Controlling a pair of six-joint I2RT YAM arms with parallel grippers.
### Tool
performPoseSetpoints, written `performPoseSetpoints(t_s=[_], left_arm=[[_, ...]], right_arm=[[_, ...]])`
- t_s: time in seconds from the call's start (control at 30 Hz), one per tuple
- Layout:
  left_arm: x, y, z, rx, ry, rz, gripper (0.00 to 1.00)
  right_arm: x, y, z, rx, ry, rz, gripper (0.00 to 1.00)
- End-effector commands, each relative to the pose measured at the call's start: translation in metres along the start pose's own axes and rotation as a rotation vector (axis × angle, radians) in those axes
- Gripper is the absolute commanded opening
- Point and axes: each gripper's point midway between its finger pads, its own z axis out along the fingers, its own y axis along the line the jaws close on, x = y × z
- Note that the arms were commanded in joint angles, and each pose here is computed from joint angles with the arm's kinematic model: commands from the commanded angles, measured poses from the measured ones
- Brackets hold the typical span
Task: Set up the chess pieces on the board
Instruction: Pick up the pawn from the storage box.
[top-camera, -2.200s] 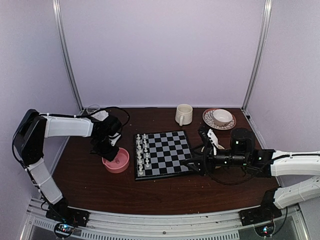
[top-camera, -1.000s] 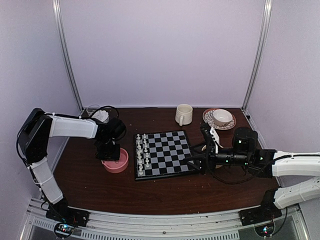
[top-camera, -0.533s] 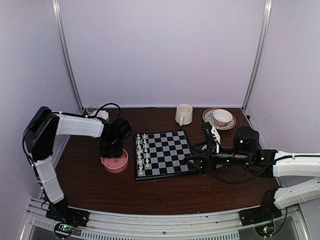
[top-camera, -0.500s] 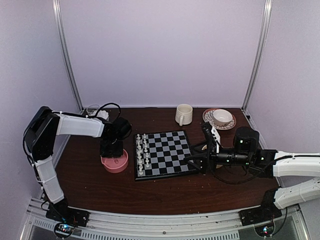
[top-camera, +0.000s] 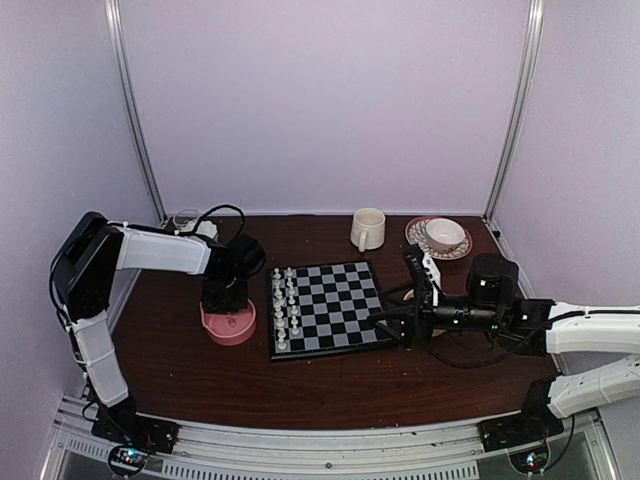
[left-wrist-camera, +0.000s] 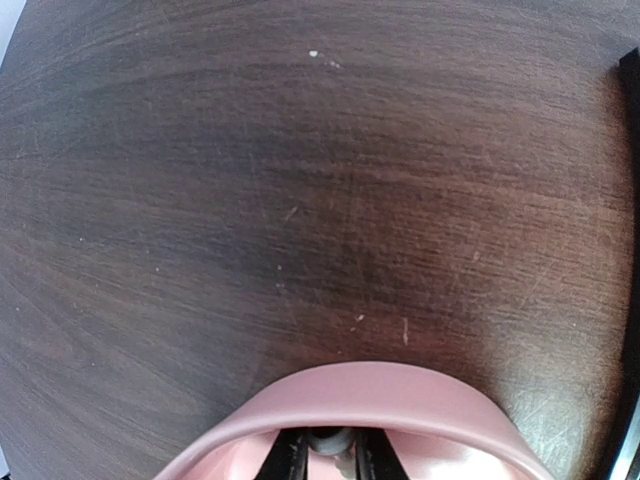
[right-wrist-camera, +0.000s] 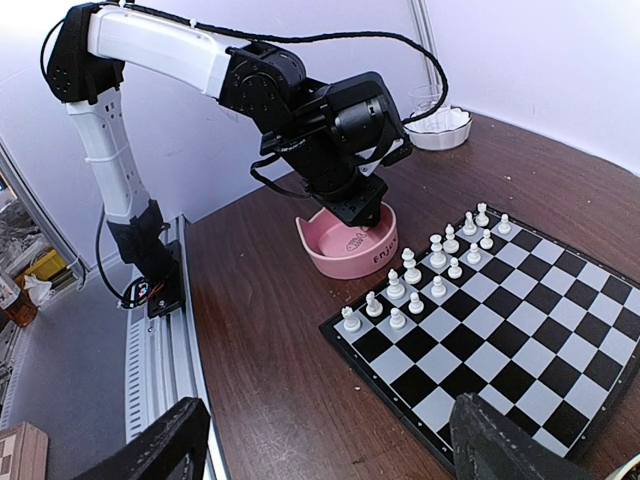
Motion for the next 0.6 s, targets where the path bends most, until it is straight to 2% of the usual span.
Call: performPoseSetpoints(t_s=[0.0, 0.33, 0.57], left_arm=[[0.003, -0.003, 0.008, -0.001, 0.021, 0.032, 0.14], [0.0, -0.004, -0.028, 0.1, -0.005, 0.025, 0.14], [-0.002, -0.023, -0.075, 0.286, -0.033, 0.02, 0.15]], right_arm=[[-0.002, -0.001, -0.003, -0.001, -0.022, -0.005, 0.86], [-0.001, -0.002, -0.001, 0.004, -0.008, -0.016, 0.87], [0.004, -0.007, 0.004, 0.024, 0.019, -0.022, 0.86]])
